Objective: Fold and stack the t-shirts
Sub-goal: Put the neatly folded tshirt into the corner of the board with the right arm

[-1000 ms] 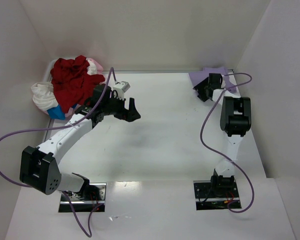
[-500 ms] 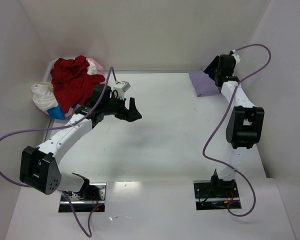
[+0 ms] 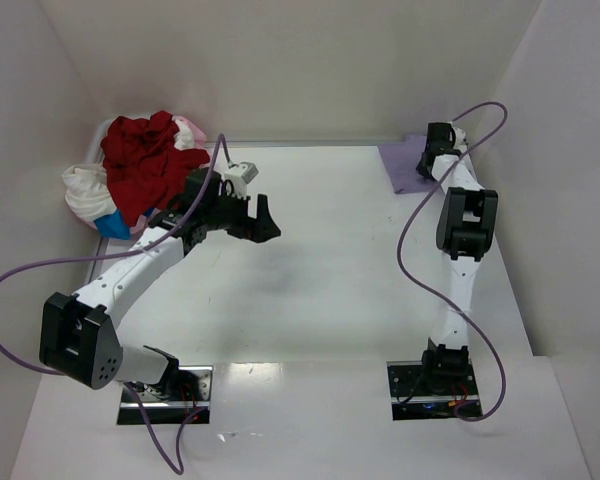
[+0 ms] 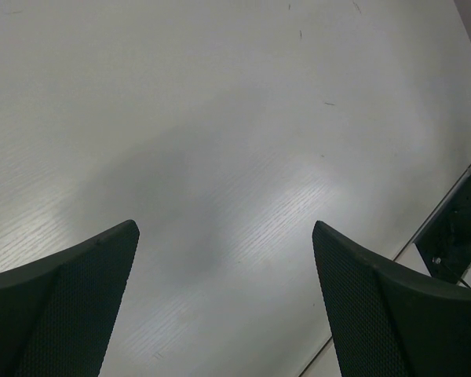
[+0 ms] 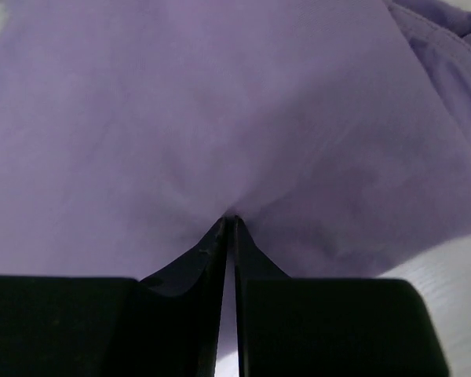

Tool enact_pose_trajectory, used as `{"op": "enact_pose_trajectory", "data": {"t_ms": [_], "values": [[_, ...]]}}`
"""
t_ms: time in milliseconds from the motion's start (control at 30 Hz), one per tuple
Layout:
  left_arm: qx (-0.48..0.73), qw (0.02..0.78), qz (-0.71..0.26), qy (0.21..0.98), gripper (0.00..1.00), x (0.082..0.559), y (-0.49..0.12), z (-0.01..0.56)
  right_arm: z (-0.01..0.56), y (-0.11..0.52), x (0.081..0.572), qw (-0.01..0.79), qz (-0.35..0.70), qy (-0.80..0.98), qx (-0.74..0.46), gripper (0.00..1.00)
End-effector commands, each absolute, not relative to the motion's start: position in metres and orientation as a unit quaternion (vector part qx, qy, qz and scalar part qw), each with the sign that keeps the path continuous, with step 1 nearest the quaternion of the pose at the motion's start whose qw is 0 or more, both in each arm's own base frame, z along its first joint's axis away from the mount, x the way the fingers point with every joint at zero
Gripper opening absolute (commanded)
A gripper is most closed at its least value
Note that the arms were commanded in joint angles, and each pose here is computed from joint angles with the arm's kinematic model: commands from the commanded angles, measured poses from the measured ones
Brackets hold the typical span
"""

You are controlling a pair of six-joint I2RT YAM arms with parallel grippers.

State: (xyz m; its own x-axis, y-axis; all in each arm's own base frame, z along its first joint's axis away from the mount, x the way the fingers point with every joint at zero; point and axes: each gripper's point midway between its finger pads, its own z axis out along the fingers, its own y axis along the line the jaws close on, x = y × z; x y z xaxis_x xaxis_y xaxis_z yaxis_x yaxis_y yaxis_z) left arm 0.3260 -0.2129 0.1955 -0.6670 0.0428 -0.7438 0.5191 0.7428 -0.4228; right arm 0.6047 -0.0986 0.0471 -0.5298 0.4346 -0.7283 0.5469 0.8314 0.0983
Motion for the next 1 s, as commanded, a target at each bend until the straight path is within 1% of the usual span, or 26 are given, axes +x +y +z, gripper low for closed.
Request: {"op": "enact_pose_trajectory", "data": {"t_ms": [0,67,200,267,400,467,500,567,700,967], "values": [[0.161,0.394,-0.318,0.847,0.99,0.337,-0.213,0.213,0.06,-0.131,0.609,0.395,-0.101,0.865,0.293,0.12],[0.15,0.385,-0.322,0.852,0.99,0.34,-0.215,0.207,0.057,-0.139,0.609,0.393,-0.106,0.865,0.293,0.12],[0.142,0.382,-0.326,0.853,0.99,0.345,-0.217,0.202,0.05,-0.154,0.602,0.379,-0.114,0.863,0.313,0.15],[0.144,0.38,-0.329,0.852,0.99,0.346,-0.22,0.203,0.048,-0.161,0.594,0.369,-0.136,0.861,0.324,0.15],[0.145,0.375,-0.332,0.853,0.99,0.349,-0.222,0.201,0.035,-0.163,0.585,0.354,-0.147,0.86,0.336,0.15],[0.147,0.373,-0.336,0.852,0.99,0.348,-0.223,0.201,0.042,-0.162,0.581,0.356,-0.146,0.86,0.336,0.15],[0.147,0.373,-0.336,0.852,0.99,0.348,-0.223,0.201,0.037,-0.161,0.577,0.352,-0.147,0.861,0.336,0.15],[0.147,0.373,-0.336,0.852,0.99,0.345,-0.222,0.2,0.047,-0.161,0.577,0.366,-0.144,0.855,0.337,0.15],[0.148,0.377,-0.337,0.85,0.99,0.342,-0.221,0.204,0.04,-0.172,0.568,0.355,-0.167,0.854,0.341,0.15],[0.148,0.389,-0.335,0.846,0.99,0.336,-0.217,0.211,0.043,-0.17,0.561,0.342,-0.168,0.858,0.344,0.15]]}}
